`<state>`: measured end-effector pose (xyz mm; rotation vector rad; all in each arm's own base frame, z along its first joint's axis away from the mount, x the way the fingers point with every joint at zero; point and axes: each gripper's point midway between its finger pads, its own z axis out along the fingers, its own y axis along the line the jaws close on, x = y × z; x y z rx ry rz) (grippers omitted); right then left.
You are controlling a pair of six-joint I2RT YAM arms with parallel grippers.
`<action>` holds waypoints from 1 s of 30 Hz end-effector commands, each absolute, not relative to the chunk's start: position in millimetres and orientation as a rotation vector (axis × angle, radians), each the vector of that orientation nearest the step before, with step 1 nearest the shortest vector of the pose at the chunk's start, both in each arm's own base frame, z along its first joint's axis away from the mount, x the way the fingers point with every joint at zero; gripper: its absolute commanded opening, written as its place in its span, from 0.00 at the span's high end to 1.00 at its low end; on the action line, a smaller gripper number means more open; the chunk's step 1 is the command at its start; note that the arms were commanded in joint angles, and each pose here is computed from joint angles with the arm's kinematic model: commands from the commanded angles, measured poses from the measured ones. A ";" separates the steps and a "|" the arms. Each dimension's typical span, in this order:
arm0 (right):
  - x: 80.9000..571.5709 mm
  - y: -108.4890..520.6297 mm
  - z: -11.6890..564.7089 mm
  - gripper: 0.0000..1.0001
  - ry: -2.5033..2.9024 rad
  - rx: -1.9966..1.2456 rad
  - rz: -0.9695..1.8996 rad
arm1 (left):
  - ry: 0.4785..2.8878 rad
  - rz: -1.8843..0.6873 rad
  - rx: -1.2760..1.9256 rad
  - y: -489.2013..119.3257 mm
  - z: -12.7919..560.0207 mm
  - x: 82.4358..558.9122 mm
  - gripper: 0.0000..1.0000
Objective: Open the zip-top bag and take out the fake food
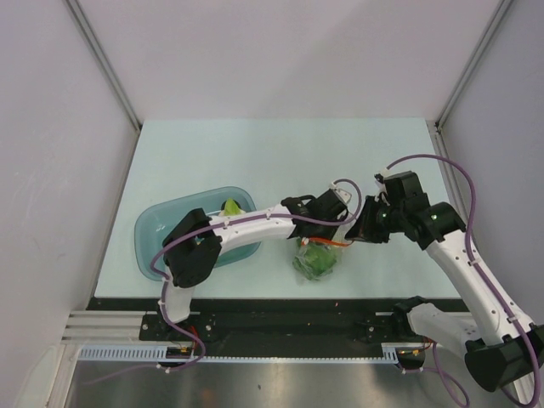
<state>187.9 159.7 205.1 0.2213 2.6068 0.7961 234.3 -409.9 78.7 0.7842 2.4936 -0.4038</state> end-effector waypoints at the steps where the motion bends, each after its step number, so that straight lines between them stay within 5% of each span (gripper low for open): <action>1: 183.6 158.5 210.7 1.00 2.587 0.198 0.803 | 2.461 -0.374 0.791 -408.9 69.5 243.5 0.73; 6: 190.2 153.2 210.0 1.00 2.590 0.202 0.776 | 2.348 -0.439 0.847 -411.6 113.2 244.7 1.00; 10: 198.0 152.3 216.6 0.83 2.578 0.212 0.798 | 2.238 -0.574 0.890 -412.1 158.4 234.5 1.00; 14: 202.2 149.5 233.4 0.43 2.539 0.250 0.893 | 2.173 -0.685 0.955 -406.3 183.1 217.3 1.00; 17: 206.5 146.2 251.4 0.25 2.485 0.236 0.925 | 2.164 -0.727 0.964 -400.8 190.4 212.7 1.00; 23: 218.6 139.2 270.3 0.07 2.436 0.279 0.969 | 2.124 -0.883 0.978 -401.1 206.1 204.8 1.00; 30: 233.9 127.3 291.3 0.00 2.355 0.360 1.056 | 2.129 -1.069 0.943 -397.2 207.3 210.5 1.00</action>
